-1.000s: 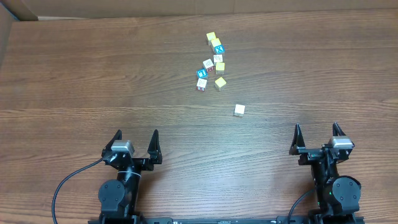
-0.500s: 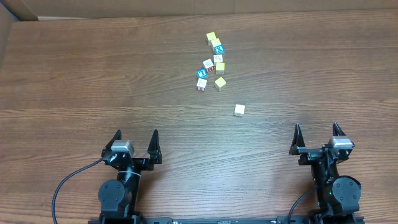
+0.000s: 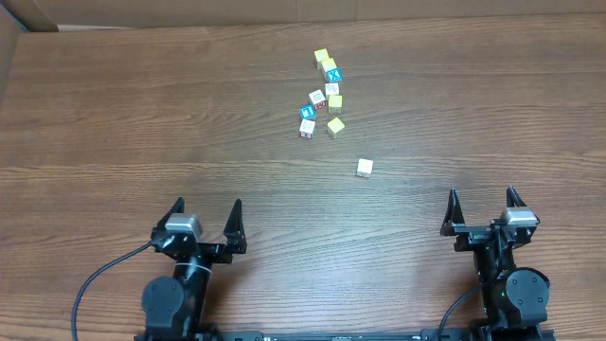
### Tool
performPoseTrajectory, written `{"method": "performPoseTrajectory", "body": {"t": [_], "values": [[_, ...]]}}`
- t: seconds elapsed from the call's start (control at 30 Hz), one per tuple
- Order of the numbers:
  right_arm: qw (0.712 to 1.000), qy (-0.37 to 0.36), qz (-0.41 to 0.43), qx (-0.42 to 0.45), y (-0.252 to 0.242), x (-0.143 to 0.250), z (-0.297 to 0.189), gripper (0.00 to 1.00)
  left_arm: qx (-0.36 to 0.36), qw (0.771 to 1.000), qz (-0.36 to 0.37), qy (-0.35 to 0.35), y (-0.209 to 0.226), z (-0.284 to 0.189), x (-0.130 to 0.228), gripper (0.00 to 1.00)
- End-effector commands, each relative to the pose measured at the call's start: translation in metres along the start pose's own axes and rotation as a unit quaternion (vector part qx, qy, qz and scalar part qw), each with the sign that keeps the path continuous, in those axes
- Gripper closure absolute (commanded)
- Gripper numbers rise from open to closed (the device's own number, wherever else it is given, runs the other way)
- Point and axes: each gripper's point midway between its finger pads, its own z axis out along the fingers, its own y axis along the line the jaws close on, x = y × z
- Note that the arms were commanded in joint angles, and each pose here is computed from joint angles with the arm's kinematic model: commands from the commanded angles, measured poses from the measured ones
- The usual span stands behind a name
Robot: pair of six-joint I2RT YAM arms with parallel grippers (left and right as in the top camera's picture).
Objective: Flip 4 blocks
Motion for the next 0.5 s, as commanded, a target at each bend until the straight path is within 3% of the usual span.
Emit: {"method": "performPoseTrajectory", "body": {"t": [0.0, 0.27, 0.47], "values": [[1.0, -0.001, -0.002, -0.001, 0.0, 0.002, 0.0, 0.0, 0.013, 0.999, 0.014, -0.03, -0.009, -0.011, -0.032, 0.0], [1.0, -0.001, -0.002, -0.001, 0.0, 0.002, 0.0, 0.0, 0.023, 0.998, 0.014, -0.048, -0.019, -0.021, -0.069, 0.0], [1.0, -0.001, -0.002, -0.001, 0.0, 0.002, 0.0, 0.0, 0.039, 0.999, 0.013, -0.023, -0.03, -0.016, -0.092, 0.0]]}}
